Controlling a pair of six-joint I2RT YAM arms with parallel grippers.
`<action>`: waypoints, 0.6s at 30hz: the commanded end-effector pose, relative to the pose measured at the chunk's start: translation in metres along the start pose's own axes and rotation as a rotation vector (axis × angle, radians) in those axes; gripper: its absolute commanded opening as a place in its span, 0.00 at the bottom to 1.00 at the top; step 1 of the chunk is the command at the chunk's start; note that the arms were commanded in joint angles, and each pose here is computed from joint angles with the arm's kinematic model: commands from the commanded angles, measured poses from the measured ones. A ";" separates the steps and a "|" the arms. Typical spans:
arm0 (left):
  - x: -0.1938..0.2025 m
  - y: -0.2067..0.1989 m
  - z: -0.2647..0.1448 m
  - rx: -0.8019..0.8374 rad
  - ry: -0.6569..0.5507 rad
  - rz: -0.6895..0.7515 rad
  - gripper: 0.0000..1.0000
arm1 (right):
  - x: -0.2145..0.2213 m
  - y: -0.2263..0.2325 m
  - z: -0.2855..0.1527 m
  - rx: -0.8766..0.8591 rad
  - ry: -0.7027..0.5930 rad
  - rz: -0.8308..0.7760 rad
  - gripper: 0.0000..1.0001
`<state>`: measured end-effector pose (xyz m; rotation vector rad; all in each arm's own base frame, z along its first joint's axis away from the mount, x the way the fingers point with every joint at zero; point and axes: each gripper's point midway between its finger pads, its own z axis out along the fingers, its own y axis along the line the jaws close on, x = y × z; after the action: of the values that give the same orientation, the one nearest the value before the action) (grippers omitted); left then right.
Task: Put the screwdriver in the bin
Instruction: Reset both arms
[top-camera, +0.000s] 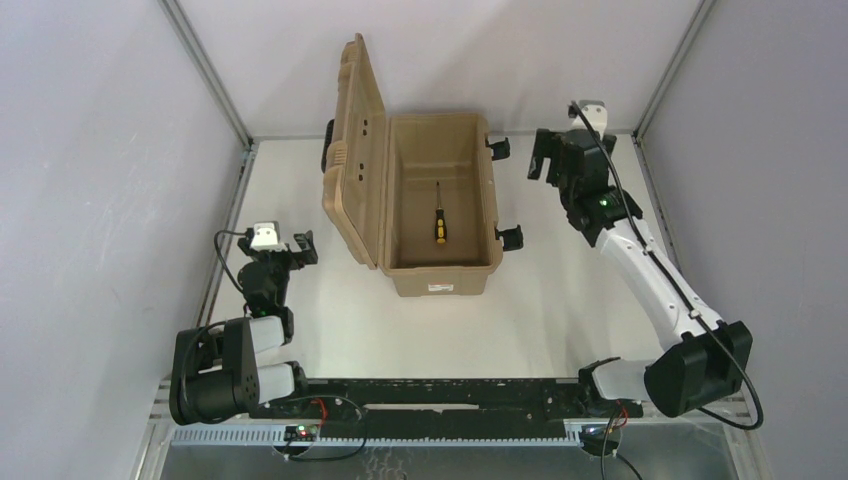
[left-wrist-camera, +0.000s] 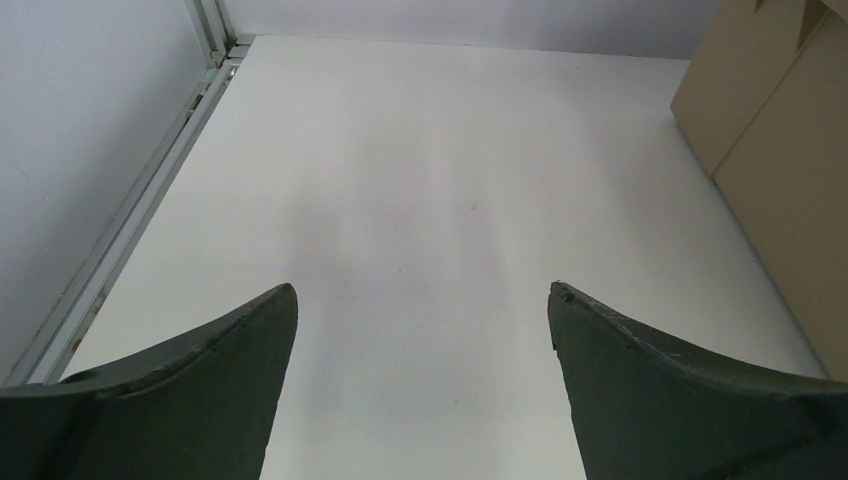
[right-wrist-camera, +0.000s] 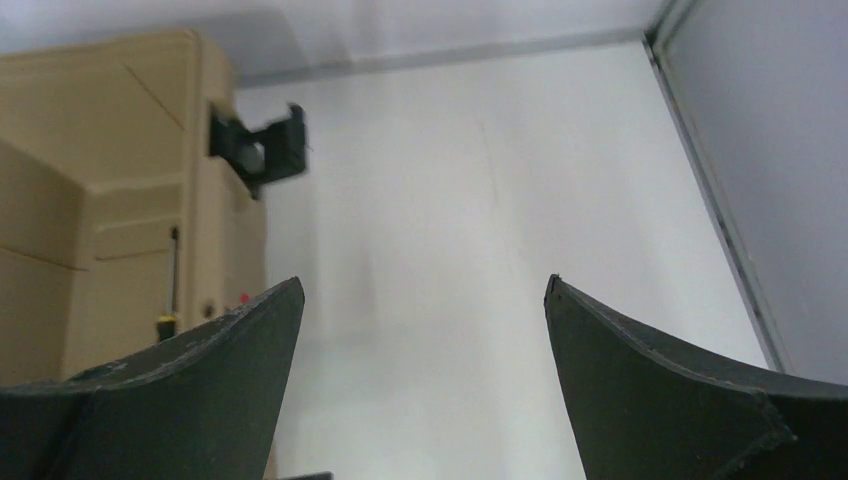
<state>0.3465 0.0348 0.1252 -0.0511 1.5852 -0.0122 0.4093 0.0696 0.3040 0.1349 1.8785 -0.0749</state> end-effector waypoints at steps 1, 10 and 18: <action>-0.017 -0.002 -0.001 0.007 -0.082 0.003 1.00 | 0.026 -0.017 -0.002 0.016 0.028 0.080 0.99; -0.017 -0.002 -0.001 0.006 -0.081 0.003 1.00 | 0.118 -0.040 0.008 0.052 0.195 0.114 1.00; -0.017 -0.002 -0.001 0.006 -0.081 0.003 1.00 | 0.177 -0.046 0.005 0.088 0.287 0.153 1.00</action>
<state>0.3465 0.0348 0.1252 -0.0511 1.5852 -0.0122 0.3480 0.0295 0.1225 0.2899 2.2218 -0.1002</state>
